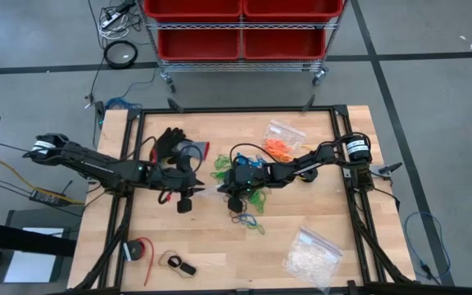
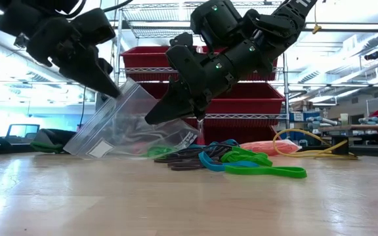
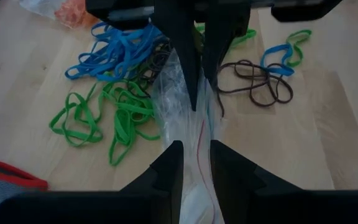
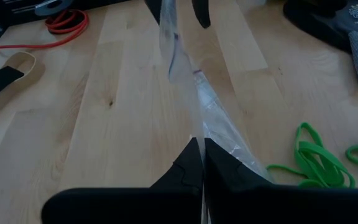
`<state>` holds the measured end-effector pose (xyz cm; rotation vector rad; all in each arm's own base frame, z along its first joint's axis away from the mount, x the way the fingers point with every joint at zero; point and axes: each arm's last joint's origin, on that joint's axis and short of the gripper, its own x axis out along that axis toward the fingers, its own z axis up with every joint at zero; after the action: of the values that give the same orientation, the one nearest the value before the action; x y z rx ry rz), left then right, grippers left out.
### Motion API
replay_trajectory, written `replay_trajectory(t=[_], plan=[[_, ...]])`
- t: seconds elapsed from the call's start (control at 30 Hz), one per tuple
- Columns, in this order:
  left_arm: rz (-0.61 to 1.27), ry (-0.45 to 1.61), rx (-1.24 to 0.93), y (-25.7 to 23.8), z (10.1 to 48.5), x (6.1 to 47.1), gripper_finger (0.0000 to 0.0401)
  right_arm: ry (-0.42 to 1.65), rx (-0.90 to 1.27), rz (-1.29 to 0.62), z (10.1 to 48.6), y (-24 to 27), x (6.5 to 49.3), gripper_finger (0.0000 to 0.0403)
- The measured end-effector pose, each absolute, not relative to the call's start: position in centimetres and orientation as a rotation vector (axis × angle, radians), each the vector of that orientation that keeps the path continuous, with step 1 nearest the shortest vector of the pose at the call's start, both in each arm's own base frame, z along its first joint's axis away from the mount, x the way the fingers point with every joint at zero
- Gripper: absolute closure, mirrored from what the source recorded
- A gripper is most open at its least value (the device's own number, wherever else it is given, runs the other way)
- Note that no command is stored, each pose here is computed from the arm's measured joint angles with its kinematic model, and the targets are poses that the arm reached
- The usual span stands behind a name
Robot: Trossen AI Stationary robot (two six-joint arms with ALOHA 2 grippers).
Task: Sort rubber bands
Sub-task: Open the transparent zip bag
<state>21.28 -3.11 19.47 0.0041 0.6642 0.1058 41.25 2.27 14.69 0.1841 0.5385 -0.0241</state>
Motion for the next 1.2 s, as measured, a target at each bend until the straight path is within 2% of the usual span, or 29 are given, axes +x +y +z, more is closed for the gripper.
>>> replay_trajectory(t=[0.77, 1.2], plan=[[0.13, 0.678, 0.026, -3.1, 18.7, 21.9, 0.0313, 0.538, 0.185, -0.017, 14.7, 2.3, 41.3, 0.0403], [0.072, 0.712, 0.008, -3.6, 16.6, 23.6, 0.0313, 0.533, 0.176, -0.013, 14.7, 2.3, 41.3, 0.0403]])
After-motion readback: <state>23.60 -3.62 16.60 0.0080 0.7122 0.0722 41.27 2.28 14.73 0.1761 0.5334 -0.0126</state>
